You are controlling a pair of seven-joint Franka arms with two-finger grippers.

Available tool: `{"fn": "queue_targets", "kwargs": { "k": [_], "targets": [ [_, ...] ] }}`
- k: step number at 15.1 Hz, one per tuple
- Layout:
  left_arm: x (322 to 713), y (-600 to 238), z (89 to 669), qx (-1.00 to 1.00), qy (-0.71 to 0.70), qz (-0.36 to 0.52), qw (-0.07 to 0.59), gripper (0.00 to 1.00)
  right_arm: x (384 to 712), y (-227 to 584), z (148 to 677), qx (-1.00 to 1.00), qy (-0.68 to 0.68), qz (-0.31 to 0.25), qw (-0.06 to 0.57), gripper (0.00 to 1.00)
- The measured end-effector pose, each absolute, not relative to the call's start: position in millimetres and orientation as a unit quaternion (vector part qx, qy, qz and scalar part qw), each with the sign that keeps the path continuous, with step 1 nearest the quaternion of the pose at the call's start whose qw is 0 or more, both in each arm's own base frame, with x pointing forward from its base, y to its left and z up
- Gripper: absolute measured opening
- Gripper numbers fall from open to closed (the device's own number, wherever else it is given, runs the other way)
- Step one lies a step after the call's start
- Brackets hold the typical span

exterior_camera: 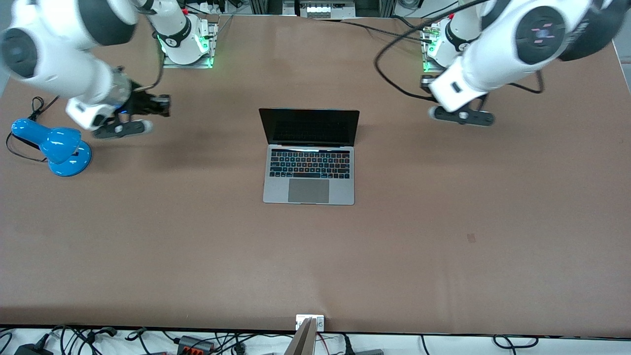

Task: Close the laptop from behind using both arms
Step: 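Position both grippers above the laptop lid's top edge behind the screen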

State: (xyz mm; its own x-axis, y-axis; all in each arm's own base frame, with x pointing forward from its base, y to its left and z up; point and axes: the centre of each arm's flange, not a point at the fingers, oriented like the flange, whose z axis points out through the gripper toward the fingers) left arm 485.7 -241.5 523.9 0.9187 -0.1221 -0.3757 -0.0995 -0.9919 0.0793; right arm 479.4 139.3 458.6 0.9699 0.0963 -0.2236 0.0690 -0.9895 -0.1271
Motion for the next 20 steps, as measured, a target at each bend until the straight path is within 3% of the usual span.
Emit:
{"fn": "queue_targets", "kwargs": {
  "k": [7,12,20],
  "targets": [
    [433.3,-328.2,449.3,0.977,-0.089,-0.192,0.018,0.0,401.2,270.6,419.1,-0.995,-0.017,0.093,0.032,0.01],
    [392.5,-367.5,412.8,0.981,-0.08,-0.178,0.01,0.0,369.2,333.3,388.4,-0.995,-0.031,0.087,0.025,0.01],
    [374.4,-389.5,376.2,0.987,-0.055,-0.145,0.032,0.0,364.5,367.5,339.3,-0.996,-0.047,0.059,0.038,0.01]
  ]
}}
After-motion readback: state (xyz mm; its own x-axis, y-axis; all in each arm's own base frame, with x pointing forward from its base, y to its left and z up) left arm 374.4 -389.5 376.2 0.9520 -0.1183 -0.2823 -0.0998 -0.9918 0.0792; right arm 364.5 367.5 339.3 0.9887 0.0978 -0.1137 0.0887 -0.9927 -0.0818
